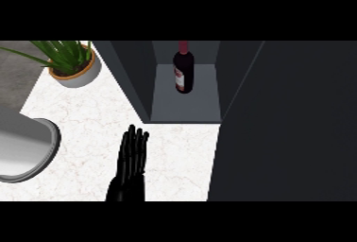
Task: Pick up the wine, place it into the cabinet and close the cabinet
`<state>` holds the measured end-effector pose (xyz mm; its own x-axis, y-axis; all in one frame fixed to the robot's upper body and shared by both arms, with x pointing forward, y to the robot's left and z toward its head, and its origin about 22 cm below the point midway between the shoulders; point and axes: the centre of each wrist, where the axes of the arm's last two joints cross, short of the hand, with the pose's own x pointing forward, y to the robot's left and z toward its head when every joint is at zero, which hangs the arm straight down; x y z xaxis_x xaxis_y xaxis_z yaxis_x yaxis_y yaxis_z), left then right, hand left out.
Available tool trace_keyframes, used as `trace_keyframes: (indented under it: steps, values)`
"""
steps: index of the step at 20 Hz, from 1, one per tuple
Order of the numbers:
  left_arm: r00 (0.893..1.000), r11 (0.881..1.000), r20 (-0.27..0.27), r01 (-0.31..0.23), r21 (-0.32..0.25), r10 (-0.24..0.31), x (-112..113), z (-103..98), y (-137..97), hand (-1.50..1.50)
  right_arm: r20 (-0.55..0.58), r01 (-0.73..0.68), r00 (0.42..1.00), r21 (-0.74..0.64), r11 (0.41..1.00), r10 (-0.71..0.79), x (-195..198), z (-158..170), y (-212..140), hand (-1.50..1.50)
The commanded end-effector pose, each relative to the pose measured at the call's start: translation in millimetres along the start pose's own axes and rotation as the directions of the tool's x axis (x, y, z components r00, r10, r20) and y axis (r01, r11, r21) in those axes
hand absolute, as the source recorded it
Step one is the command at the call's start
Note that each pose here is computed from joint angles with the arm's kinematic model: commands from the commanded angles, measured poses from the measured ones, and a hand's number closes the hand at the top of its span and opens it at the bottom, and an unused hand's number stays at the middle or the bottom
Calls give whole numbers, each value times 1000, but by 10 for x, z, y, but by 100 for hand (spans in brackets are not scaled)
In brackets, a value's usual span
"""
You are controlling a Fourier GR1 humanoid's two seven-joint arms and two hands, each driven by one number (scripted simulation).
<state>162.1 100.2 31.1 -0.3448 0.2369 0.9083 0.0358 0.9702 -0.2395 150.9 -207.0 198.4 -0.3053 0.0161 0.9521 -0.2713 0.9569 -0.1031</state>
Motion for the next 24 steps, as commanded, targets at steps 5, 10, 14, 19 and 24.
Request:
trace_keyframes:
  steps: [5,10,14,19,24]
  values:
    - [999,997,-4,-33,-70,33,221,121,392,-150,-25,47,999,148,988,-44,141,160,-28,150]
    - [1000,993,-22,-19,-118,17,391,248,625,-150,-9,6,1000,196,981,-4,66,249,70,150]
    - [1000,995,-10,-14,-96,13,467,19,800,-150,-77,140,989,243,960,-125,17,180,174,150]
    - [1000,996,13,-5,-87,6,701,81,1188,-150,-161,208,972,270,940,-169,15,289,274,150]
    - [999,999,48,1,-35,0,760,-24,1392,-150,-151,197,978,415,888,-147,90,297,420,150]
